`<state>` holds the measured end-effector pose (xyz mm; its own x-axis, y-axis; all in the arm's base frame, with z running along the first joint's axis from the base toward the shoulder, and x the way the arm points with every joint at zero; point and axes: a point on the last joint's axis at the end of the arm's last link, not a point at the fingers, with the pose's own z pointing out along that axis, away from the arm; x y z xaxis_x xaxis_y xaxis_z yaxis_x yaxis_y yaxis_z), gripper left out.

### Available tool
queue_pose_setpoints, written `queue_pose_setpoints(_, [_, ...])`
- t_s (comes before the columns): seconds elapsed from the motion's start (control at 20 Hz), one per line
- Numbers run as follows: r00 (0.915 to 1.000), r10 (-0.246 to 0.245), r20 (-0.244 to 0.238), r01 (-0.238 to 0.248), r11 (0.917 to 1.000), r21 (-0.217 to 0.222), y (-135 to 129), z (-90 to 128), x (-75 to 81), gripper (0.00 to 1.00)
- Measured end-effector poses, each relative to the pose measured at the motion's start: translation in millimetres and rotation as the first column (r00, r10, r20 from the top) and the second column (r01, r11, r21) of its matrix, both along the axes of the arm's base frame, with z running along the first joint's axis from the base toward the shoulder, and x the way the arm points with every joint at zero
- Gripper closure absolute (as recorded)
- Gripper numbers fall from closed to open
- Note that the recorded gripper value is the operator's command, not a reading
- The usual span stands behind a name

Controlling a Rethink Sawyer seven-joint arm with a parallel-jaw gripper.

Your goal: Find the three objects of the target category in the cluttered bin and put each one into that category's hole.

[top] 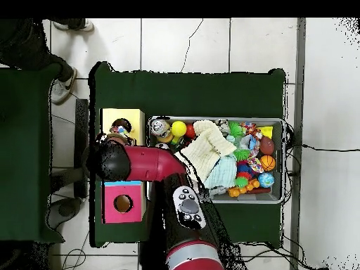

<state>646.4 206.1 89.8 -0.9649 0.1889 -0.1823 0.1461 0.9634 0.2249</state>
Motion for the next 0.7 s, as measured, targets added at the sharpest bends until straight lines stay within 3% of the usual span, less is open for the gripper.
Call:
queue_pose_setpoints(0.4, [1.0, 0.01, 0.001, -0.01, 1.0, 0.0, 6.8, 0.3, -1.9, 1.0])
queue_pose_setpoints(0.7, [0.9996, 0.014, -0.024, -0.014, 0.9999, 0.008, 11.0, 3.9, -3.8, 1.0])
